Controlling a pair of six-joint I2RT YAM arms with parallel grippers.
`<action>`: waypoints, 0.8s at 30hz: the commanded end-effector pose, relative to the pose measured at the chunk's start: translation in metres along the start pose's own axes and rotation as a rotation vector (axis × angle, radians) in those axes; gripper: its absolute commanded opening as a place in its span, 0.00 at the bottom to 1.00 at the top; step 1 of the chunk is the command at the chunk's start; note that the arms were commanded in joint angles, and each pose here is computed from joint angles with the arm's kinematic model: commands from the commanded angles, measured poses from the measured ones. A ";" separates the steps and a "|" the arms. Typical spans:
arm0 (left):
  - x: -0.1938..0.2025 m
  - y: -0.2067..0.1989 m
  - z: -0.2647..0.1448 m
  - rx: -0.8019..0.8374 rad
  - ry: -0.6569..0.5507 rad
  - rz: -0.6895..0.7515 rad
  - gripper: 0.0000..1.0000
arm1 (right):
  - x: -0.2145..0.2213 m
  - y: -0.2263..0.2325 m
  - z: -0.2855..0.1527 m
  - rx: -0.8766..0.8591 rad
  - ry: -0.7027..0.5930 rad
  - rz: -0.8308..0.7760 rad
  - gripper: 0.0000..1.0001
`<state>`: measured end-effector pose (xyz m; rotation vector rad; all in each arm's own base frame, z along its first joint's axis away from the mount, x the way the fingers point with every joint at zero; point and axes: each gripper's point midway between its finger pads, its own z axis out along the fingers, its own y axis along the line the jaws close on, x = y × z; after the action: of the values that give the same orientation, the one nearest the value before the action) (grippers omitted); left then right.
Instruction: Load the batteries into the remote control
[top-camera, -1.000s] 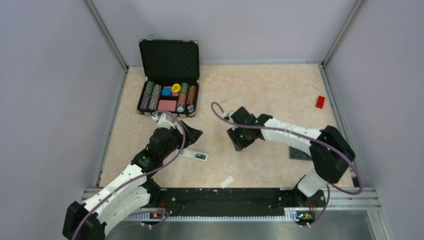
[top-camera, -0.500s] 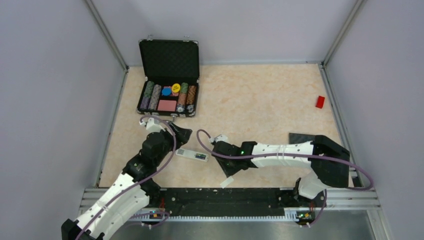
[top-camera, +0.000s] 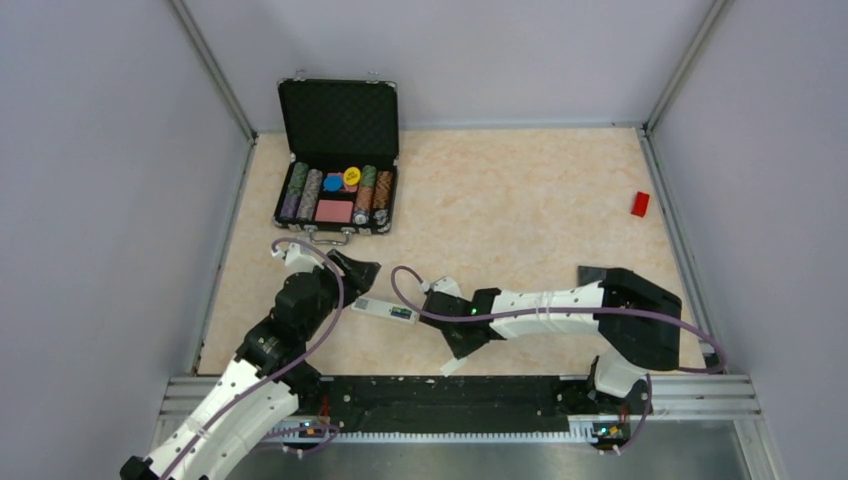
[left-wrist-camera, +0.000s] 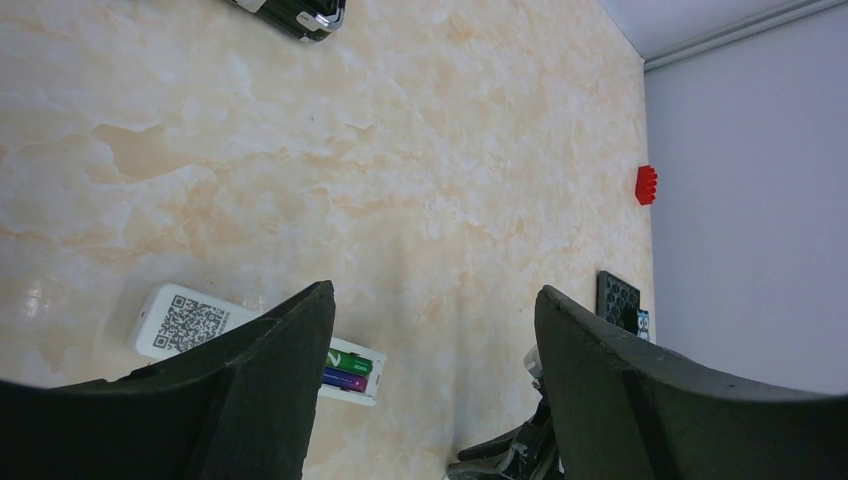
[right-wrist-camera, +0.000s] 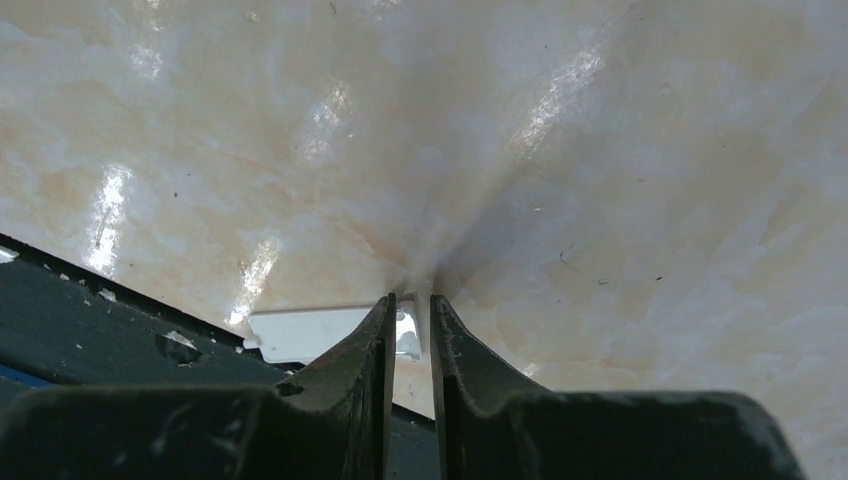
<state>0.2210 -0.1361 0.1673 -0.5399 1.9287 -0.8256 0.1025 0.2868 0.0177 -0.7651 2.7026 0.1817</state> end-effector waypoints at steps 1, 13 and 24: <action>0.002 0.001 0.001 0.007 0.004 -0.006 0.77 | 0.010 -0.001 0.004 0.019 0.020 0.019 0.18; 0.004 0.002 0.002 0.012 0.004 -0.024 0.77 | 0.023 -0.004 0.002 0.030 0.060 -0.010 0.18; 0.005 0.003 0.001 0.010 0.002 -0.029 0.77 | 0.033 -0.006 0.000 0.031 0.092 -0.011 0.12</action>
<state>0.2174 -0.1371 0.1552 -0.5556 1.9554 -0.8333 0.0913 0.2831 0.0143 -0.7683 2.7385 0.1738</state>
